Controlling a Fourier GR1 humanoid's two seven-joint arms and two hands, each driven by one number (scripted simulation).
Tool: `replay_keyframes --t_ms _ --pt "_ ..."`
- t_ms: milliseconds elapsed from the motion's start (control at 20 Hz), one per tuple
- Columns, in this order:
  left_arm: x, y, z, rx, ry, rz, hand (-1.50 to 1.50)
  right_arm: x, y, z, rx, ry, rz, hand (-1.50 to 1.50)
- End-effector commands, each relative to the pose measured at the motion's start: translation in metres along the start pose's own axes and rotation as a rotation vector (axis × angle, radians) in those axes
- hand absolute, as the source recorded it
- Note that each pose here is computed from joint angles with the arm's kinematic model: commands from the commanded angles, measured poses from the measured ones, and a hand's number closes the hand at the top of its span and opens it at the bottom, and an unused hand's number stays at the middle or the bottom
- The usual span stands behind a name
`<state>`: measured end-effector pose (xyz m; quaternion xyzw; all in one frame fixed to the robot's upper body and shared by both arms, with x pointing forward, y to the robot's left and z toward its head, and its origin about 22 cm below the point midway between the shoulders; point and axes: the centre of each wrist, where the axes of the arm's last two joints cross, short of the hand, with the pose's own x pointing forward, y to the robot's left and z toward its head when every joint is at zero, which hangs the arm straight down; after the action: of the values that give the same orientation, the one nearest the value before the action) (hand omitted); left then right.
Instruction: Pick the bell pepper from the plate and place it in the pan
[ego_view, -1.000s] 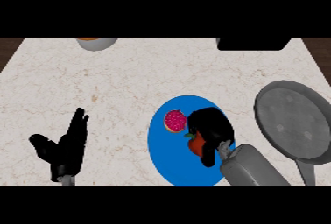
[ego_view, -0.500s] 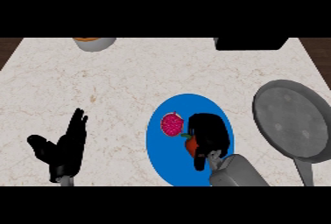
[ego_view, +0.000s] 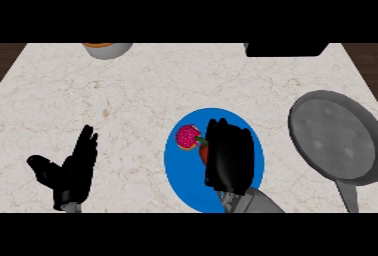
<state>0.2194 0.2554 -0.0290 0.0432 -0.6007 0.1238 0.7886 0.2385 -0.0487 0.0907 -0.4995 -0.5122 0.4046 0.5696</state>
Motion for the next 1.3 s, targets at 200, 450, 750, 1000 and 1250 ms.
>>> replay_keyframes --t_ms 200,450,750,1000,1250 --pt "-0.025 -0.009 0.008 0.001 0.075 -0.002 0.0 0.01 -0.063 0.029 -0.313 0.182 -0.129 1.5" --pt "-0.025 -0.004 0.02 -0.013 0.058 0.01 0.0 -0.004 -0.081 0.007 -0.326 0.268 -0.126 1.5" --pt "-0.005 -0.001 0.005 -0.013 0.066 -0.006 0.0 -0.04 -0.078 -0.02 -0.363 0.312 -0.237 1.5" --pt "-0.011 -0.003 -0.011 -0.015 0.056 0.023 0.0 -0.09 -0.082 -0.062 -0.414 0.351 -0.159 1.5" --pt "-0.014 -0.002 0.001 -0.003 0.063 -0.006 0.0 -0.161 -0.079 -0.086 -0.45 0.376 -0.138 1.5"
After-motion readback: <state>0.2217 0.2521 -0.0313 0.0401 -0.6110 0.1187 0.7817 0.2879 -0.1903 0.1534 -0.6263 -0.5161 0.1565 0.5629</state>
